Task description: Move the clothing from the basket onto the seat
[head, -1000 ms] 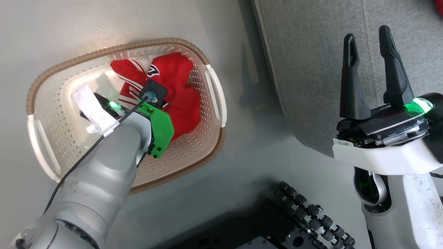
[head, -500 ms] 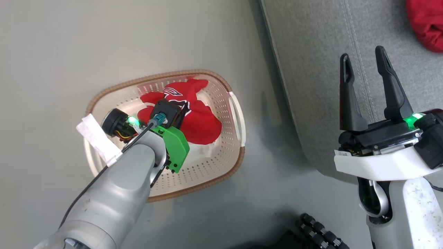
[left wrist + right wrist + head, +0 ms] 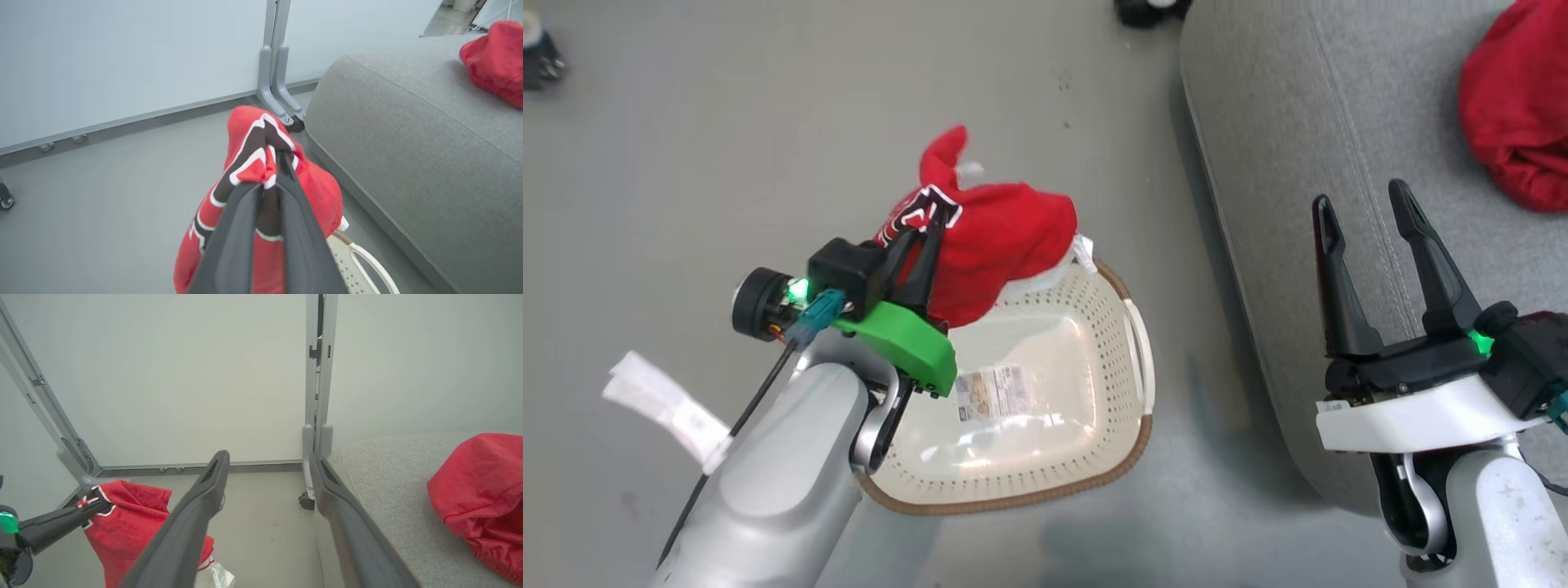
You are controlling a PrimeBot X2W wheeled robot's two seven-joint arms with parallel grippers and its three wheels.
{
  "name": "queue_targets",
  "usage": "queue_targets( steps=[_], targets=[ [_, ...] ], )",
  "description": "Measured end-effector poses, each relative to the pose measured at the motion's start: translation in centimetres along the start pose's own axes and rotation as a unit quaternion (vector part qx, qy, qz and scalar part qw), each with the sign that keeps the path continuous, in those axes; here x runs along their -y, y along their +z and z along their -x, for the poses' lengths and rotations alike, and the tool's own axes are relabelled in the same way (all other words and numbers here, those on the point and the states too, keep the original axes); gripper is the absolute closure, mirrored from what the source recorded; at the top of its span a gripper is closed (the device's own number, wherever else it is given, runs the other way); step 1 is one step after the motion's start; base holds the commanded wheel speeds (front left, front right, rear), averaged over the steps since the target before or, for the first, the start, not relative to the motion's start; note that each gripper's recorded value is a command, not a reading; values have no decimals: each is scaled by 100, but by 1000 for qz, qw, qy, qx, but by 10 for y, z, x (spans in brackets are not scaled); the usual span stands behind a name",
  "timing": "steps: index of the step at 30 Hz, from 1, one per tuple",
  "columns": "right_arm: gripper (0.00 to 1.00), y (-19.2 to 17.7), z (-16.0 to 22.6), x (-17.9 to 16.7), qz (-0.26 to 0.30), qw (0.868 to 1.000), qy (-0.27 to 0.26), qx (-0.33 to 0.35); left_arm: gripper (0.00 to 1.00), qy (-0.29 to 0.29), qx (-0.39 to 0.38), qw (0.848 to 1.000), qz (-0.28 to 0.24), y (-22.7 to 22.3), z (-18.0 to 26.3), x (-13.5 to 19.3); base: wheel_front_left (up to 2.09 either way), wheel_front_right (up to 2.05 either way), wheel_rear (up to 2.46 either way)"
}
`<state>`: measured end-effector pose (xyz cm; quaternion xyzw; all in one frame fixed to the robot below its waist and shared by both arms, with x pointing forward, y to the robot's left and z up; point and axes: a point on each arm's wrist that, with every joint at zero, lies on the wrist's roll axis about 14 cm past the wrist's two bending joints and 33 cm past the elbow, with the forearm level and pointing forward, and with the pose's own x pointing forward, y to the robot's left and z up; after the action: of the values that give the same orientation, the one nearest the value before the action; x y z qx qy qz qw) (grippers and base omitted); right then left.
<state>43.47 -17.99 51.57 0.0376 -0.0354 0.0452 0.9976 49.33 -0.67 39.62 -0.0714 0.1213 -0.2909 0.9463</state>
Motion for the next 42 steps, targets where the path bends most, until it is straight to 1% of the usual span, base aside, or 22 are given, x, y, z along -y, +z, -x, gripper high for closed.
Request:
queue_targets(
  steps=[4,10,13,16,24,30,36,42],
  targets=[
    [0,15,6,-7,-2,1000,9,12,100,23,73,997,-11,52,23,-6,0,0,0],
    [0,33,20,-22,-6,999,28,22,100,40,178,983,-24,126,62,-1,0,0,0],
    [0,38,28,-30,-11,999,38,24,100,44,215,975,-30,152,82,5,0,0,0],
    [0,42,38,-36,-15,999,46,23,100,42,242,969,-35,168,102,15,0,0,0],
    [0,51,68,-53,-25,997,66,21,100,33,272,961,-41,181,148,44,0,0,0],
    [0,61,86,-62,-28,996,75,29,100,30,281,958,-45,184,175,61,0,0,0],
    [0,67,95,-63,-30,996,73,37,100,23,282,958,-47,182,188,72,0,0,0],
    [0,69,96,-65,-31,996,76,37,100,23,286,957,-46,184,191,74,0,0,0]
  ],
)
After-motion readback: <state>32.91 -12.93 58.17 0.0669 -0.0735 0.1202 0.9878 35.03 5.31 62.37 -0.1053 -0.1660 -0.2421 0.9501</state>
